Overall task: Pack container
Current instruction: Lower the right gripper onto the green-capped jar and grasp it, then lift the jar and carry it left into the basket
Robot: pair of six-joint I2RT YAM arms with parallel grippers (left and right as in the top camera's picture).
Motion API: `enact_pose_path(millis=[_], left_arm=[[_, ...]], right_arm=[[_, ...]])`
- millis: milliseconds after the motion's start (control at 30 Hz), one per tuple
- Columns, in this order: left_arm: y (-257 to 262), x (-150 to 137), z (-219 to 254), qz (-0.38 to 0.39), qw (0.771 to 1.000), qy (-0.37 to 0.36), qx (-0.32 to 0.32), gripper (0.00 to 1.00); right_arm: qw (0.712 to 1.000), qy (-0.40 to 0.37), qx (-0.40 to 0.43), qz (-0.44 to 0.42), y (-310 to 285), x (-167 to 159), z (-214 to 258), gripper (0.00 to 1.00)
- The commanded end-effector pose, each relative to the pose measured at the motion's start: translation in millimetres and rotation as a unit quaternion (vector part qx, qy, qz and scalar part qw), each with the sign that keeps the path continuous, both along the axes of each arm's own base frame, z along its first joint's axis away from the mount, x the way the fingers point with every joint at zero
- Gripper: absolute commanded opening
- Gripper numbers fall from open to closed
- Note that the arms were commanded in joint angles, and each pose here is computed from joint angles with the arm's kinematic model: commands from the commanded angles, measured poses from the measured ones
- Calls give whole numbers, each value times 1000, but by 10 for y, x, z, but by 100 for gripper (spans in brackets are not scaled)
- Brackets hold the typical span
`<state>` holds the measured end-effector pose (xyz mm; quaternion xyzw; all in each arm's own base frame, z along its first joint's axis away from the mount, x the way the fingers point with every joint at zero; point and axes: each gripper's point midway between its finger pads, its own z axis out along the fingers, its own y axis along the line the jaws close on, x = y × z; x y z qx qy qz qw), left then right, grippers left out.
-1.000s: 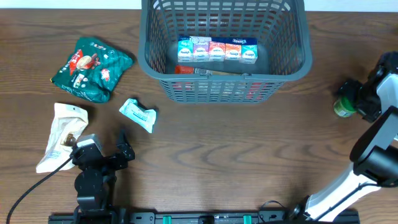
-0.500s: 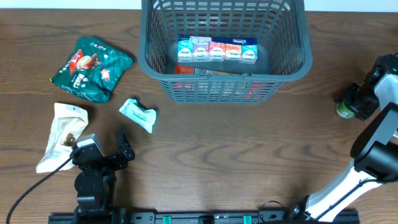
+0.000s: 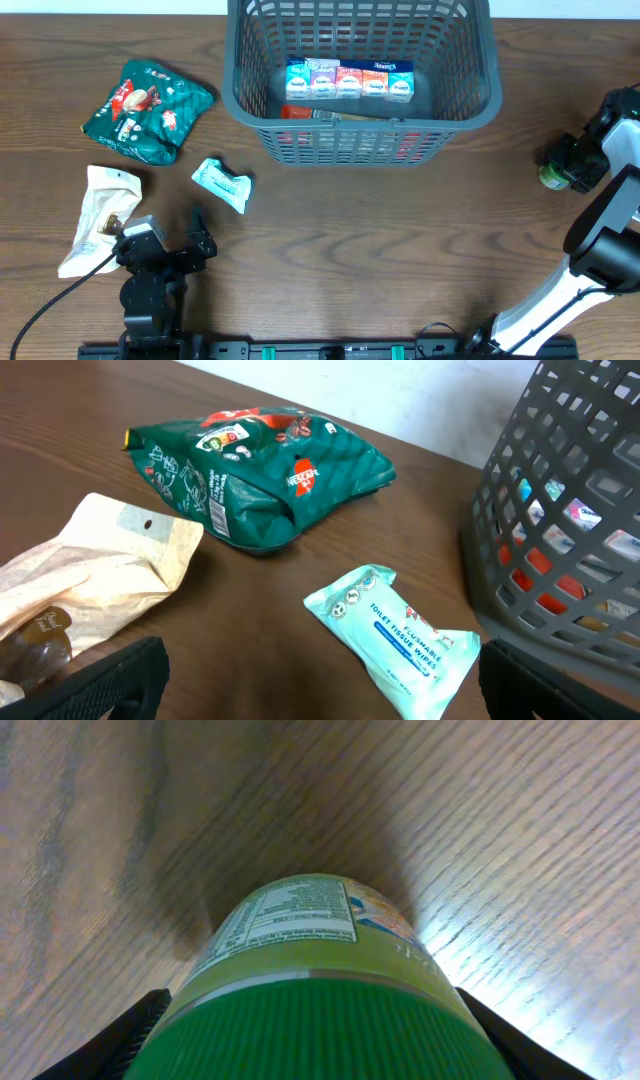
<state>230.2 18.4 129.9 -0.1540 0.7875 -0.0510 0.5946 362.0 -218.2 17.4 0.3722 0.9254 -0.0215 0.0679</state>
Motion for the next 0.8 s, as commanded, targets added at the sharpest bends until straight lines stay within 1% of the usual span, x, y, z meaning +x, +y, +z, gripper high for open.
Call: enact_pose_path(millis=[0, 167, 367, 433, 500, 600, 700, 767], left_arm=[[39, -19, -123, 11, 1000, 18, 1, 98], [39, -19, -123, 11, 1000, 18, 1, 99], [39, -19, -123, 11, 1000, 18, 1, 99], [39, -19, -123, 11, 1000, 18, 1, 98], [38, -19, -123, 11, 1000, 18, 1, 99], [39, -19, -123, 11, 1000, 18, 1, 99], [39, -19, -123, 11, 1000, 18, 1, 99], [39, -19, -123, 11, 1000, 18, 1, 98]], right_arm=[[999, -35, 6, 15, -5, 158, 230, 1], [997, -74, -19, 32, -19, 347, 695, 1], [987, -138, -54, 61, 62, 563, 1467, 1], [981, -161, -65, 84, 157, 632, 1751, 1], [971, -195, -74, 118, 317, 720, 2079, 1], [955, -241, -93, 143, 541, 798, 2544, 1], [933, -295, -114, 172, 846, 821, 3082, 1], [918, -325, -124, 190, 1032, 803, 3358, 1]])
